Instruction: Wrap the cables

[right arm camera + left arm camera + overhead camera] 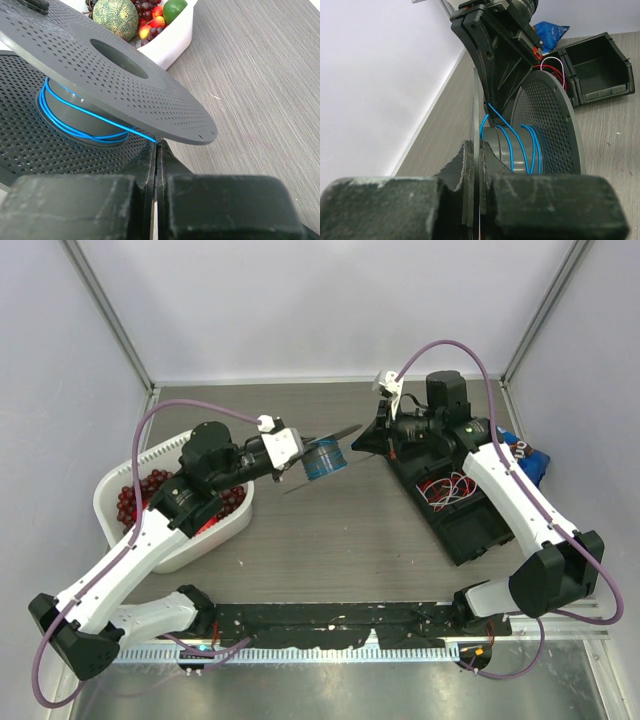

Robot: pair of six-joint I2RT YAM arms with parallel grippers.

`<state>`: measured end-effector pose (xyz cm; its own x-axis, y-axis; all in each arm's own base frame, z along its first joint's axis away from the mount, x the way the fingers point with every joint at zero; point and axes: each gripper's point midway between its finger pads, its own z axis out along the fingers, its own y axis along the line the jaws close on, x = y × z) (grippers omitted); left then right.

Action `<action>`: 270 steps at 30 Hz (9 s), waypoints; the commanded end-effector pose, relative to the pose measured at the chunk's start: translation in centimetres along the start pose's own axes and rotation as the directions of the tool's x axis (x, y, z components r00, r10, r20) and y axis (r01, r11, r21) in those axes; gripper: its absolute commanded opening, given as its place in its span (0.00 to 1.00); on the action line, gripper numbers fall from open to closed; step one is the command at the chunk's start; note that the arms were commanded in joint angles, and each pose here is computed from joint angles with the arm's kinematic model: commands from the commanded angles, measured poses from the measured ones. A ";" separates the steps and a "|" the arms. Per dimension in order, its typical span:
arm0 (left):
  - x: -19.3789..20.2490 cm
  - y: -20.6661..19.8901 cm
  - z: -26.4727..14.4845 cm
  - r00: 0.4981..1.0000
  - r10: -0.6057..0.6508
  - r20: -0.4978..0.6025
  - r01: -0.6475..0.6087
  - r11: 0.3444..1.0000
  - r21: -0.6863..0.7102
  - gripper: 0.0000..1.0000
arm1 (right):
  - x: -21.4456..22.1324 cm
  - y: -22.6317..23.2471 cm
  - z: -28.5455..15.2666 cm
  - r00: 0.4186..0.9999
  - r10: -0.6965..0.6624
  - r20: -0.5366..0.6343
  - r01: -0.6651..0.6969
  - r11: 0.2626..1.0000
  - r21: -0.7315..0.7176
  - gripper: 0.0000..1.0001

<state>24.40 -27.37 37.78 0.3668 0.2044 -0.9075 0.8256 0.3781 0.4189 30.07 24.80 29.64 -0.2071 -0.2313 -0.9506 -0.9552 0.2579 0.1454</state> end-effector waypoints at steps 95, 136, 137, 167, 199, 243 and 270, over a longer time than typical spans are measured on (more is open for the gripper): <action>-18.1 10.6 1.6 0.761 -0.575 0.302 0.628 0.769 -0.120 0.00 | 5.7 2.5 -6.2 0.884 -0.443 0.146 0.405 0.885 0.231 0.76; -16.9 12.5 1.6 0.673 -0.654 0.347 0.718 0.689 -0.095 0.00 | 5.4 1.2 -3.5 0.894 -0.415 0.166 0.364 0.892 0.269 0.40; -17.0 12.5 1.6 0.672 -0.654 0.348 0.718 0.689 -0.092 0.00 | 5.4 1.1 -3.5 0.894 -0.418 0.164 0.366 0.890 0.272 0.40; -14.8 13.0 2.1 0.603 -0.720 0.342 0.788 0.603 -0.121 0.00 | 4.2 1.0 -3.5 0.893 -0.417 0.167 0.356 0.884 0.302 0.01; 3.2 10.5 4.8 0.685 -0.728 0.023 0.612 0.559 -0.560 0.00 | -5.4 2.3 1.3 0.810 -0.524 -0.264 0.578 0.791 0.202 0.01; 2.3 7.3 4.7 0.889 0.443 -0.115 -0.454 0.821 -0.347 0.00 | -2.9 -6.2 3.2 0.960 0.269 -0.079 -0.244 0.940 0.240 0.01; 23.7 13.8 17.1 0.677 0.702 -0.220 -0.735 0.628 -0.257 0.00 | 6.4 -28.5 11.3 0.856 0.398 0.330 -0.504 0.782 0.365 0.01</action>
<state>50.30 -31.51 15.76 0.6076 0.6580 -0.4448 0.3719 0.2592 0.8914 54.10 25.85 10.45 -0.6652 0.0962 -0.7404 -0.4942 0.6866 0.5332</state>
